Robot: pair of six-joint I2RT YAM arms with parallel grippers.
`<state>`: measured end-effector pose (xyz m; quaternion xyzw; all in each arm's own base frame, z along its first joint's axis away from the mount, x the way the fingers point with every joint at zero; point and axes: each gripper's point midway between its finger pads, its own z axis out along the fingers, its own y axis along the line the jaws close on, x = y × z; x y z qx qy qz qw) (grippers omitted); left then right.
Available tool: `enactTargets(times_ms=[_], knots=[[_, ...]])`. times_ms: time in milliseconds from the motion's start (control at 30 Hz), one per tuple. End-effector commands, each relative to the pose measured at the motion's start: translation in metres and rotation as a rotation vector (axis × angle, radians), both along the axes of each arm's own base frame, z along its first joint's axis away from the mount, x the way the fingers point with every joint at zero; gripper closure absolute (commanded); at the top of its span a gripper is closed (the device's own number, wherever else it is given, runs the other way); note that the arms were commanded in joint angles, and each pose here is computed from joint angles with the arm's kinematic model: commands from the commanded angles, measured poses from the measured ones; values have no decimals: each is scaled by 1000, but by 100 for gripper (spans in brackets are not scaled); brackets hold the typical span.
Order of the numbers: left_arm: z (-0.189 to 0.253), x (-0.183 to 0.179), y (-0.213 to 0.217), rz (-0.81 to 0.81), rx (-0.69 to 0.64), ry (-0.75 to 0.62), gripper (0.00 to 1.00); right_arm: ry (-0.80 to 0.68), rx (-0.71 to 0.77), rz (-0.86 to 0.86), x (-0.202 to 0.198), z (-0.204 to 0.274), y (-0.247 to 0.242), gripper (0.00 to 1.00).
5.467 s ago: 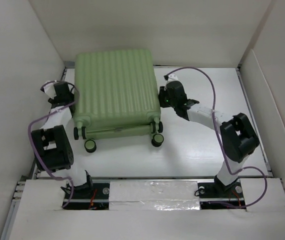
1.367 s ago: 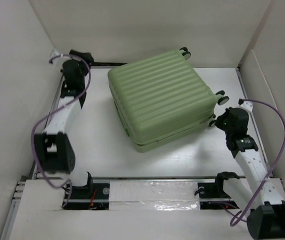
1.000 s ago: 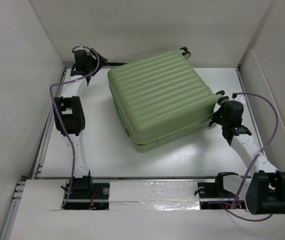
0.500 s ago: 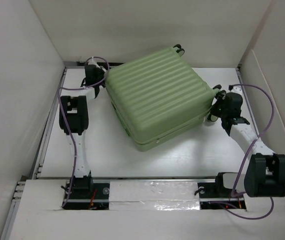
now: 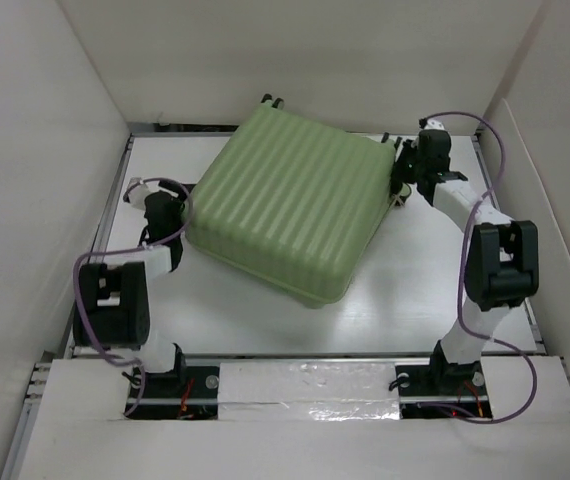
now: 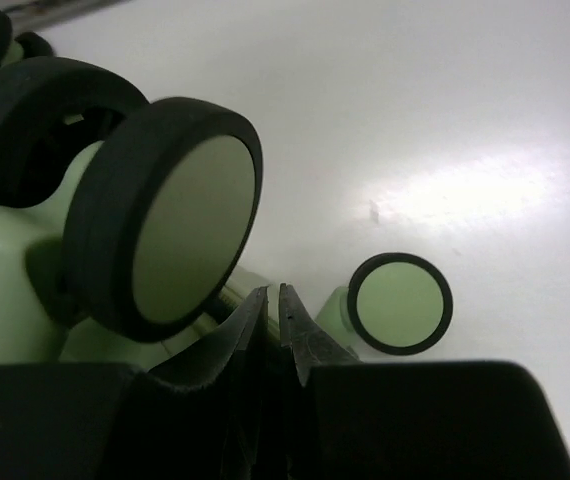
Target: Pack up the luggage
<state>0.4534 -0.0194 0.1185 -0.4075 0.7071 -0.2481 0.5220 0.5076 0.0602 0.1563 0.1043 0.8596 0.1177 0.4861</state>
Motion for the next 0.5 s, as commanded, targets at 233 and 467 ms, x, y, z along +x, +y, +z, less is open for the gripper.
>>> enactTargets(times_ms=[233, 467], knots=[[136, -52, 19, 166, 21, -292, 29, -138, 288, 448, 48, 97, 155, 74], [256, -68, 39, 249, 90, -479, 28, -192, 248, 404, 57, 139, 122, 38]])
